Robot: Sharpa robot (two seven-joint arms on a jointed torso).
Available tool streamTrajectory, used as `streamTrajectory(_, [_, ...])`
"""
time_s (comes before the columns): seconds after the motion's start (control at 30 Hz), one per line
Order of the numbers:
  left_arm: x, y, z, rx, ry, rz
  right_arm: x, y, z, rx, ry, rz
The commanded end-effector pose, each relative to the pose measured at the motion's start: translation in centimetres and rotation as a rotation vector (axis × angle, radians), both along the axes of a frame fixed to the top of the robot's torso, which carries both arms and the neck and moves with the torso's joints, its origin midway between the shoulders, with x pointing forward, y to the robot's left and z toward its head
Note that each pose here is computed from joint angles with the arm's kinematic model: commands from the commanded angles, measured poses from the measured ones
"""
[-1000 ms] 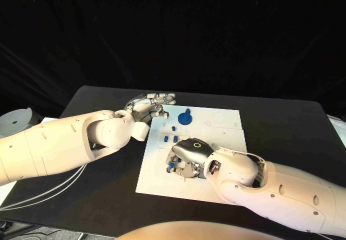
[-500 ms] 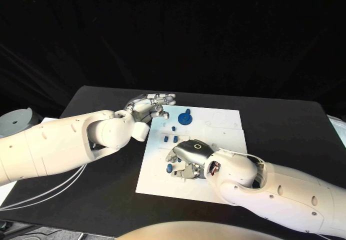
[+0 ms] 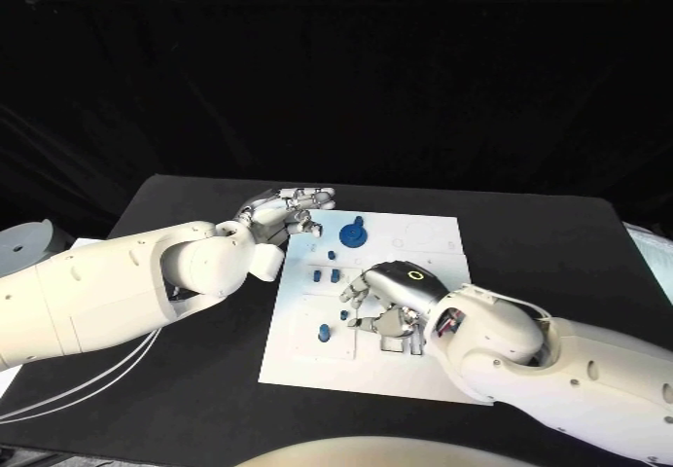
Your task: Assemble the parts on the task board
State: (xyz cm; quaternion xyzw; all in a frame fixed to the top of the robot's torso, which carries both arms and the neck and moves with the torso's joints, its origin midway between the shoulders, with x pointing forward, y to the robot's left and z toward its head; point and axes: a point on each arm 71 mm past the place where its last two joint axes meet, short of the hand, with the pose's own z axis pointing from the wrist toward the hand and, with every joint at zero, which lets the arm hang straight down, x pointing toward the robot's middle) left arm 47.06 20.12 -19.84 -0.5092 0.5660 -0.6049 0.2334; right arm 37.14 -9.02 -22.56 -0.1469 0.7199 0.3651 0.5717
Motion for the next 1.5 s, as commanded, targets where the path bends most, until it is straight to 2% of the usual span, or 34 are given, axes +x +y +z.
streamTrajectory(0.03, [-0.12, -0.2, 0.11, -0.01, -0.005, -0.022, 0.8, -2.9, 1.2, 0.123, 0.114, -0.129])
streamTrajectory(0.17, [-0.14, 0.0, 0.1, -0.008, -0.005, -0.018, 1.1, -6.9, 1.8, 0.12, 0.199, -0.264])
streamTrajectory(0.3, [-0.15, 0.1, 0.07, -0.006, -0.006, -0.013, 0.7, -10.1, 1.7, 0.069, 0.256, -0.362])
streamTrajectory(0.43, [-0.17, 0.2, -0.01, -0.004, -0.005, -0.012, 0.1, -12.2, 1.2, -0.002, 0.271, -0.422])
streamTrajectory(0.57, [-0.2, 0.1, -0.05, -0.004, -0.004, -0.013, -0.6, -13.2, 0.6, -0.063, 0.268, -0.458])
streamTrajectory(0.87, [-0.21, 0.1, -0.1, -0.005, -0.003, -0.018, -1.4, -13.1, -0.6, -0.143, 0.247, -0.484])
streamTrajectory(1.2, [-0.23, 0.2, -0.13, -0.004, -0.001, -0.018, -1.4, -12.4, -1.6, -0.182, 0.264, -0.47])
streamTrajectory(1.5, [-0.26, 0.3, -0.14, -0.004, 0.001, -0.019, -1.2, -12.0, -2.3, -0.219, 0.248, -0.455])
